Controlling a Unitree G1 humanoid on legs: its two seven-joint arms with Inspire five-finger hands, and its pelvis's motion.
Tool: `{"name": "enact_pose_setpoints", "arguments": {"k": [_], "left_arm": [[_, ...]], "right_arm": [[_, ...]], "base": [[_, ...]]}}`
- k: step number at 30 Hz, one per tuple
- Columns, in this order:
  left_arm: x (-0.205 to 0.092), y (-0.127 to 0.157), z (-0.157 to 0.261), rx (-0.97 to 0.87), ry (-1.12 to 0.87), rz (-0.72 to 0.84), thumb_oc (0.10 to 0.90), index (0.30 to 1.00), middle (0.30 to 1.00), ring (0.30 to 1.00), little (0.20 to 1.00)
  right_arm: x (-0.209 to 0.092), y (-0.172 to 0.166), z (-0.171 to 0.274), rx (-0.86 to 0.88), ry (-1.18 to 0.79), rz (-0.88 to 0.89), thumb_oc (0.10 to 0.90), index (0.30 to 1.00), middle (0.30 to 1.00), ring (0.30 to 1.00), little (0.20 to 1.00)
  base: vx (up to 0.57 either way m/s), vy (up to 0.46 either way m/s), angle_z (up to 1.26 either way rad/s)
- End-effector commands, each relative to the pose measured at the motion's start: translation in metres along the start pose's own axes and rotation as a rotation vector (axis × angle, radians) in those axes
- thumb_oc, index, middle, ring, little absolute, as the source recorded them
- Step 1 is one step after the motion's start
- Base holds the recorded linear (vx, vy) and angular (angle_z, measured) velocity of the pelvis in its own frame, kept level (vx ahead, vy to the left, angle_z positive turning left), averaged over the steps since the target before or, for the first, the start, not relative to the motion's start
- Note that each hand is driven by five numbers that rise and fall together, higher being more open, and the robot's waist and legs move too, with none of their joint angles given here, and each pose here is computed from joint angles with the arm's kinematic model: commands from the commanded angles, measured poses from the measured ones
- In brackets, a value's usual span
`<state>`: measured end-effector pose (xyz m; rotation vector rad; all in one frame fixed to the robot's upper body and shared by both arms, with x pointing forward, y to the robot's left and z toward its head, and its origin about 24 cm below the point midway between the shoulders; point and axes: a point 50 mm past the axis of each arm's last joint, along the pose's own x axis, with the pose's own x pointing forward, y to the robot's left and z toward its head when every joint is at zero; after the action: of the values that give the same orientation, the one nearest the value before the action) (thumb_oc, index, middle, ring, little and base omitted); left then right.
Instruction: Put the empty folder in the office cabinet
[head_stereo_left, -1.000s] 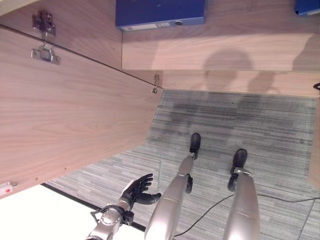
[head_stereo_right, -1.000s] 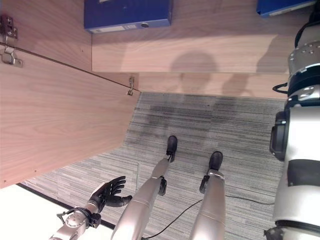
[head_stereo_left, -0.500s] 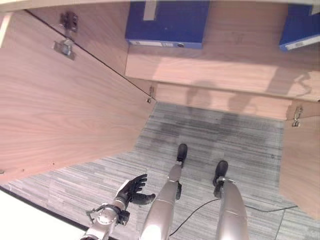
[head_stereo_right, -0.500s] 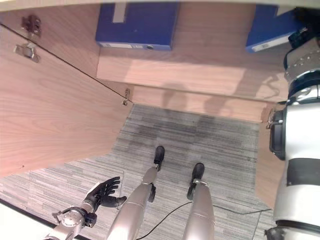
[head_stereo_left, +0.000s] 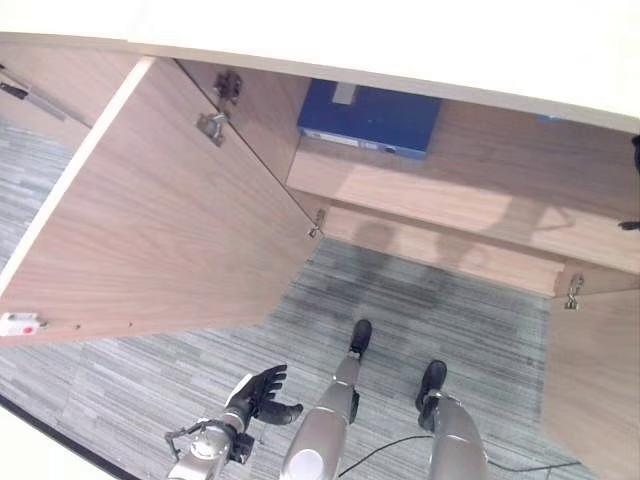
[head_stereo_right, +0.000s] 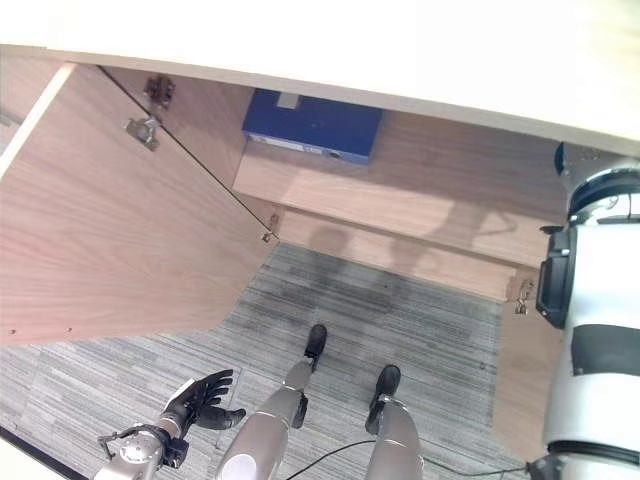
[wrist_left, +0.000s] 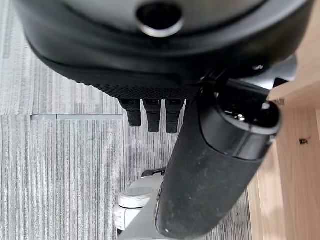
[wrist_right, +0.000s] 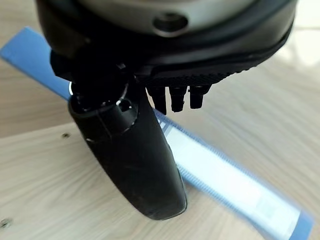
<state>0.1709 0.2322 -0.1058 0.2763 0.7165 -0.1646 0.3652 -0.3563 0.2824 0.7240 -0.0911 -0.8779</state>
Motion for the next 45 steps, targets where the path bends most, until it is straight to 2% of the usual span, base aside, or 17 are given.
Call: {"name": "enact_pose_setpoints", "arguments": {"k": [1, 10, 17, 18, 24, 33, 45], "left_arm": [[-0.012, 0.015, -0.026, 0.069, 0.097, 0.043, 0.8, 0.9, 0.9, 0.9, 0.9], [-0.008, 0.009, -0.019, 0.033, 0.061, 0.054, 0.8, 0.9, 0.9, 0.9, 0.9], [-0.003, 0.003, -0.006, 0.029, 0.005, 0.033, 0.8, 0.9, 0.9, 0.9, 0.9], [-0.001, -0.001, 0.007, 0.026, -0.051, 0.009, 0.8, 0.9, 0.9, 0.9, 0.9], [-0.001, 0.001, 0.022, 0.025, -0.116, -0.011, 0.8, 0.9, 0.9, 0.9, 0.9], [-0.005, -0.004, 0.03, 0.034, -0.163, -0.059, 0.8, 0.9, 0.9, 0.9, 0.9], [-0.007, -0.004, 0.034, 0.029, -0.179, -0.076, 0.8, 0.9, 0.9, 0.9, 0.9]], "right_arm": [[-0.001, -0.002, 0.035, 0.036, -0.164, 0.02, 0.8, 0.9, 0.9, 0.9, 0.9], [0.001, 0.0, 0.011, 0.056, -0.104, 0.024, 0.8, 0.9, 0.9, 0.9, 0.9], [0.006, -0.01, 0.006, 0.1, -0.093, 0.007, 0.8, 0.9, 0.9, 0.9, 0.9], [0.008, -0.016, 0.006, 0.113, -0.093, -0.01, 0.8, 0.9, 0.9, 0.9, 0.9], [0.017, -0.039, -0.005, 0.137, -0.067, -0.073, 0.8, 0.9, 0.9, 0.9, 0.9], [0.024, -0.065, -0.004, 0.149, -0.055, -0.139, 0.8, 0.9, 0.9, 0.9, 0.9], [0.027, -0.077, -0.014, 0.167, -0.029, -0.165, 0.8, 0.9, 0.9, 0.9, 0.9]], "base": [[-0.01, -0.007, 0.17], [-0.02, 0.006, 0.03], [-0.03, 0.008, 0.0], [0.0, 0.0, 0.0], [-0.04, 0.007, 0.03], [-0.01, 0.001, 0.03], [-0.01, 0.0, 0.01]]}}
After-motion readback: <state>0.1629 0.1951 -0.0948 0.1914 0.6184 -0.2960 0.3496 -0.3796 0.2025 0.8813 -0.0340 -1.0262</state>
